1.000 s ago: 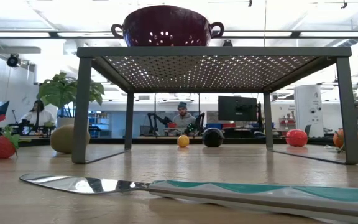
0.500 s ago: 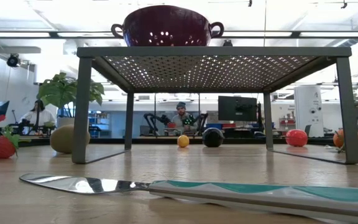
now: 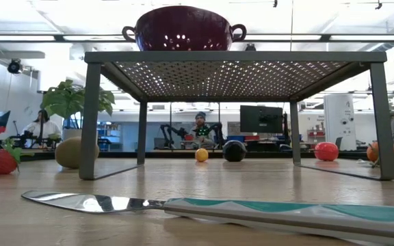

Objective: Pick & Place Fruit
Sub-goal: Put the strawberry into the purple strainer bowl

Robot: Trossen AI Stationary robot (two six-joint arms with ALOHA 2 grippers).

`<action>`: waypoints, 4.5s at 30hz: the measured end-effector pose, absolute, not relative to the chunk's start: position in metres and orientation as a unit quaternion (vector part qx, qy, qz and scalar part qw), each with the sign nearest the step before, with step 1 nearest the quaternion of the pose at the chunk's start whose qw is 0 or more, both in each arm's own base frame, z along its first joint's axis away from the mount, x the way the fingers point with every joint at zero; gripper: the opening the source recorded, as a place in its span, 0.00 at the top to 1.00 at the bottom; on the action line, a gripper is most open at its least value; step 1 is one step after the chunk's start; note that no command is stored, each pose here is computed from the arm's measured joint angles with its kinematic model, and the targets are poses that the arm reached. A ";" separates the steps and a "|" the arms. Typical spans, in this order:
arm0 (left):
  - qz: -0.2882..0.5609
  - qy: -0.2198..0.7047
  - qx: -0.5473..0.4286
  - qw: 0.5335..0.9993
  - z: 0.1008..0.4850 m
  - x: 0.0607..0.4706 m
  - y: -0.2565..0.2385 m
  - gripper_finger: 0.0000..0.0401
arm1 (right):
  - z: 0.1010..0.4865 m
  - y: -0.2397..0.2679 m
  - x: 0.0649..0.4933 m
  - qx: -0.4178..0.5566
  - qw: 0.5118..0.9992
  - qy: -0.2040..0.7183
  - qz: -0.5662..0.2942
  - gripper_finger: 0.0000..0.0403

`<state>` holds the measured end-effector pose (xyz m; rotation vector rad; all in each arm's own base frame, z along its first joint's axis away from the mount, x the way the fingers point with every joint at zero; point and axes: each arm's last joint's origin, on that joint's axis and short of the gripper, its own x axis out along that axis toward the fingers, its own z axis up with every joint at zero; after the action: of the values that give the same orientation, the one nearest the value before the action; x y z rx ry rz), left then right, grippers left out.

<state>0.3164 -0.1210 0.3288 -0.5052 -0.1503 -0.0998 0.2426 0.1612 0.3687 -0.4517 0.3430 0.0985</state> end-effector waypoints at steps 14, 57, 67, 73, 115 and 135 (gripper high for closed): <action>-0.089 -0.094 -0.272 0.954 0.337 0.325 -0.103 0.30 | 0.367 0.161 0.243 -0.228 0.957 0.171 0.050 0.66; -0.111 -0.081 -0.224 0.965 0.339 0.361 -0.103 0.31 | 0.375 0.144 0.256 -0.226 0.962 0.151 0.015 0.66; -0.121 -0.086 -0.220 0.964 0.344 0.362 -0.102 0.31 | 0.376 0.139 0.258 -0.224 0.963 0.151 0.006 0.65; -0.119 -0.089 -0.214 0.965 0.346 0.362 -0.102 0.32 | 0.376 0.139 0.258 -0.225 0.963 0.151 0.006 0.66; -0.115 -0.097 -0.209 0.966 0.355 0.357 -0.093 0.59 | 0.370 0.131 0.246 -0.196 0.959 0.202 -0.018 0.38; 0.090 0.231 -0.135 0.959 0.358 0.323 -0.053 0.59 | 0.369 0.092 0.182 -0.071 0.934 0.340 -0.085 0.38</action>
<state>0.3229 -0.0530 0.3580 -0.2744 0.4688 0.1820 0.1819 0.0918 0.3689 -0.1448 0.6945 -0.1738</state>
